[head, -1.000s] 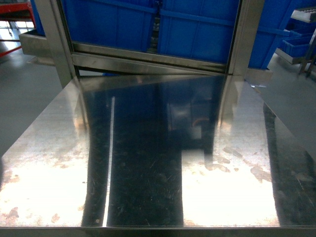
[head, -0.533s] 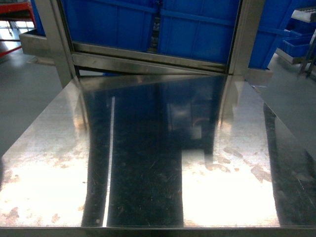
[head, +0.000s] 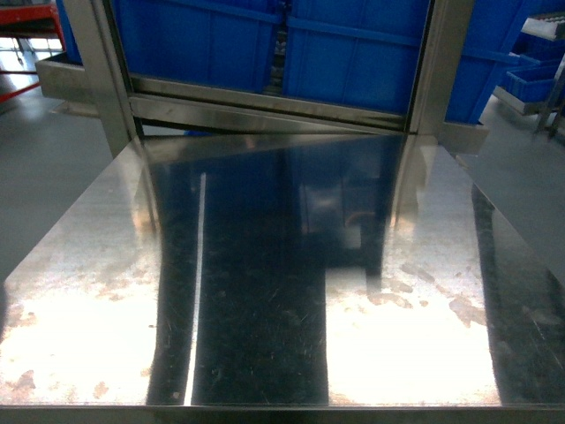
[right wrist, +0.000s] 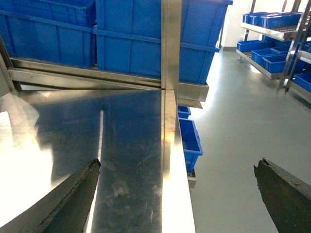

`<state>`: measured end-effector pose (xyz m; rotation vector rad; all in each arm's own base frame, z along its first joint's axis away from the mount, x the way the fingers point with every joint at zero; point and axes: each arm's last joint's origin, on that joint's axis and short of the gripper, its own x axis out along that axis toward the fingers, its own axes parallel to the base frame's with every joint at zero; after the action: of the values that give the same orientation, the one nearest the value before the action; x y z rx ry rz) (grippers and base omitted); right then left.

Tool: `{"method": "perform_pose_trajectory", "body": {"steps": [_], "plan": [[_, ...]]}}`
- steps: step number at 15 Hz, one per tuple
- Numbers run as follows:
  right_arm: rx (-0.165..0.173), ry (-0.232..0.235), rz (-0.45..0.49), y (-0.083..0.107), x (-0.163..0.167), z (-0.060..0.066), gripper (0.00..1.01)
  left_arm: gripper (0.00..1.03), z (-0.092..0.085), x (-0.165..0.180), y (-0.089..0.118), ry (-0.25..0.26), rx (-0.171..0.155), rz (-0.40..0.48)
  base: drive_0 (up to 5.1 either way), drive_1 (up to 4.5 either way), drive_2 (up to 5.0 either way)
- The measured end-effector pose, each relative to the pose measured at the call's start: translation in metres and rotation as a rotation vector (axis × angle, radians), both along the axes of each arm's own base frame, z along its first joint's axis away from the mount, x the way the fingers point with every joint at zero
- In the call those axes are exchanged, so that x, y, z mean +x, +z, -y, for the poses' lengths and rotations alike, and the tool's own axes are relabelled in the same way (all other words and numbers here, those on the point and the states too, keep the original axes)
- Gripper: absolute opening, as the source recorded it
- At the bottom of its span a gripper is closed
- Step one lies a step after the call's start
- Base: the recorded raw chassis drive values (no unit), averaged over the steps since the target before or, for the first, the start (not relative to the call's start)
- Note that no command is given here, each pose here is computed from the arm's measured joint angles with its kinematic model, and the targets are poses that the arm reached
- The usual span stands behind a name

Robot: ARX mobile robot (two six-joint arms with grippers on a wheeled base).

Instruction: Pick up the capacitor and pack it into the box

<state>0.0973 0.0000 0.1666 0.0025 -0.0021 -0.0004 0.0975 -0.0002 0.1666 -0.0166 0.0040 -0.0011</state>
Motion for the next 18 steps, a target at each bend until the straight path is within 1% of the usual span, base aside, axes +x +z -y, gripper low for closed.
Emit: {"method": "perform_pose_trajectory", "body": {"steps": [18], "plan": [[0.0, 0.0, 0.003, 0.0003, 0.0, 0.0, 0.98, 0.44, 0.0, 0.0, 0.0004, 0.0, 0.0, 0.004, 0.0, 0.0, 0.0]]}}
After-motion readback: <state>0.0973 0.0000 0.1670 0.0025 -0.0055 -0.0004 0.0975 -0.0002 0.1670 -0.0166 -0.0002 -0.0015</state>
